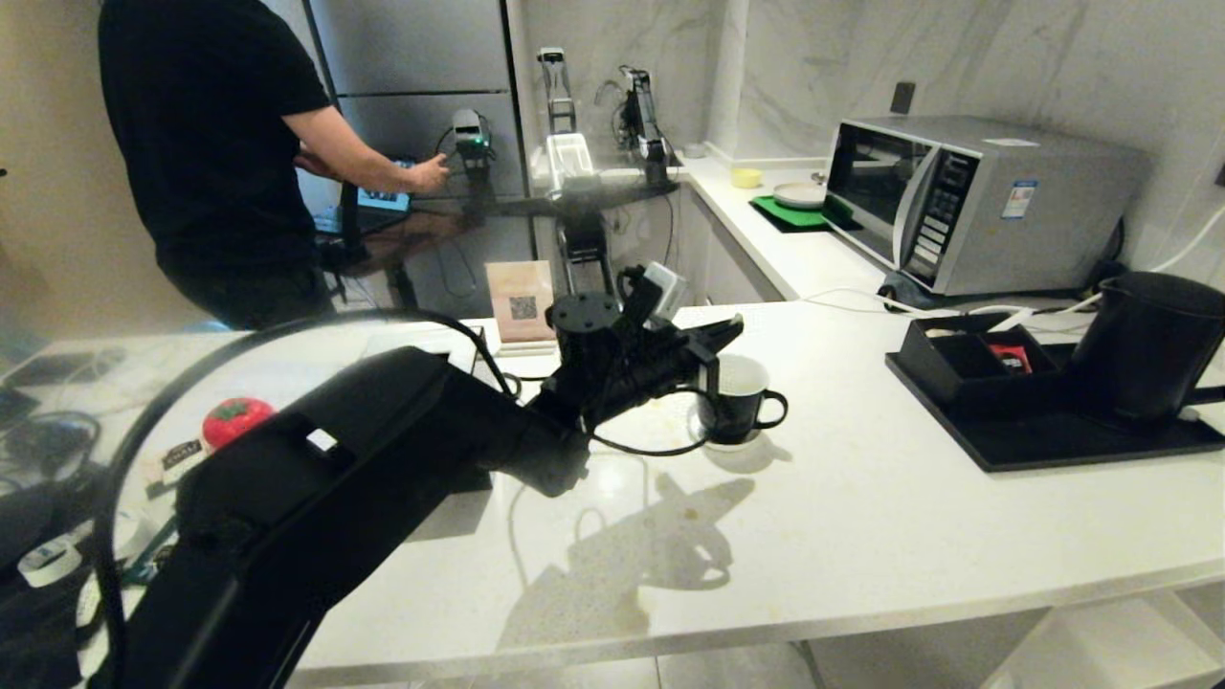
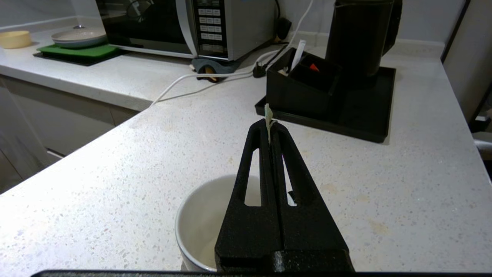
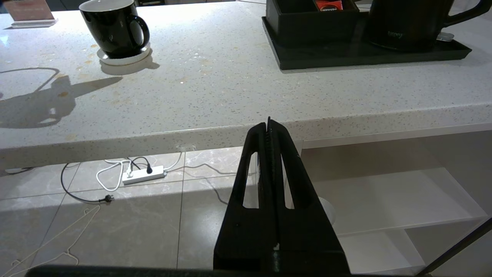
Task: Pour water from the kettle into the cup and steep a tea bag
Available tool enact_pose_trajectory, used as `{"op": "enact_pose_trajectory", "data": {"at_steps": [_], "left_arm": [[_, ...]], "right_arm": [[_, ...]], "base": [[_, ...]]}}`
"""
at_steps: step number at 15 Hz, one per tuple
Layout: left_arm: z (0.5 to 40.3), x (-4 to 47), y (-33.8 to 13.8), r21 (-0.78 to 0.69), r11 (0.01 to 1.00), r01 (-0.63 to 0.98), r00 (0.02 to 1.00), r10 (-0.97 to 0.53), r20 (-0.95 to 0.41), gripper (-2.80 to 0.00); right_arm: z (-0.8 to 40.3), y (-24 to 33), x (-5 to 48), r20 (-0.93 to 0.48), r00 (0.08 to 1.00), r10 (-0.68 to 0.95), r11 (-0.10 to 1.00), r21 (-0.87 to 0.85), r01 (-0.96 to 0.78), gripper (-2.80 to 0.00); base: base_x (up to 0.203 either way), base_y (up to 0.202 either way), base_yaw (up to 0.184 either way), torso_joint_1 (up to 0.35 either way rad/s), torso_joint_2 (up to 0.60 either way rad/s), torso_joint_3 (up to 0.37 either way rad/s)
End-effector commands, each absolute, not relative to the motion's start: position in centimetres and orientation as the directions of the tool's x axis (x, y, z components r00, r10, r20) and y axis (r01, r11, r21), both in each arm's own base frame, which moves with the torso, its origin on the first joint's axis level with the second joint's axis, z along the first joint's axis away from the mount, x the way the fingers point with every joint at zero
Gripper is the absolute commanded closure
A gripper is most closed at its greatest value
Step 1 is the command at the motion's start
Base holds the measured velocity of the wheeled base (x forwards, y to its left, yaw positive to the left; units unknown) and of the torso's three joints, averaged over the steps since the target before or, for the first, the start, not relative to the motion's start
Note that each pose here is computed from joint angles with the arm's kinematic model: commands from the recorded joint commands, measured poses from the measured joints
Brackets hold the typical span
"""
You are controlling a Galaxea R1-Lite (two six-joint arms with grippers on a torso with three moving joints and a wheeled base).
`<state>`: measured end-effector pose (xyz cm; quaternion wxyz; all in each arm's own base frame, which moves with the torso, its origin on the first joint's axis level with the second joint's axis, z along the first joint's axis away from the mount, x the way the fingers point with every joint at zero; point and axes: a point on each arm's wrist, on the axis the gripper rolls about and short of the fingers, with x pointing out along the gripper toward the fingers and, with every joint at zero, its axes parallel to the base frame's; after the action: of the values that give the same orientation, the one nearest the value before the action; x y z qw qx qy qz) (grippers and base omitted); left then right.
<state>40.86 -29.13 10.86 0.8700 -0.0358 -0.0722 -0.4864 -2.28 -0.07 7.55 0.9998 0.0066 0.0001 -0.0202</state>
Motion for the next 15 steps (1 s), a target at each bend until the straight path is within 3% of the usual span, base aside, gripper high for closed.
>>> {"op": "enact_pose_trajectory", "data": {"at_steps": [1,6,15], "left_arm": [[9.5,41.1,-29.3,0.003,0.523,0.852,0.517,-0.843,0.151,0.0],[9.1,41.2,-29.3,-0.001,0.523,0.852,0.518,-0.843,0.143,0.0],[13.6,40.4,-28.8,0.032,0.524,0.851,0.506,-0.835,0.216,0.0]], "right_arm": [[7.6,-0.1,-2.3,0.001,0.999,-0.041,0.999,0.014,0.041,0.0],[7.5,-0.1,-2.3,0.0,0.999,-0.041,0.999,0.014,0.041,0.0],[7.5,-0.1,-2.3,0.0,0.999,-0.041,0.999,0.014,0.041,0.0]], "base": [[0.0,0.0,0.0,0.0,0.0,0.0],[0.0,0.0,0.0,0.0,0.0,0.0],[0.0,0.0,0.0,0.0,0.0,0.0]]}}
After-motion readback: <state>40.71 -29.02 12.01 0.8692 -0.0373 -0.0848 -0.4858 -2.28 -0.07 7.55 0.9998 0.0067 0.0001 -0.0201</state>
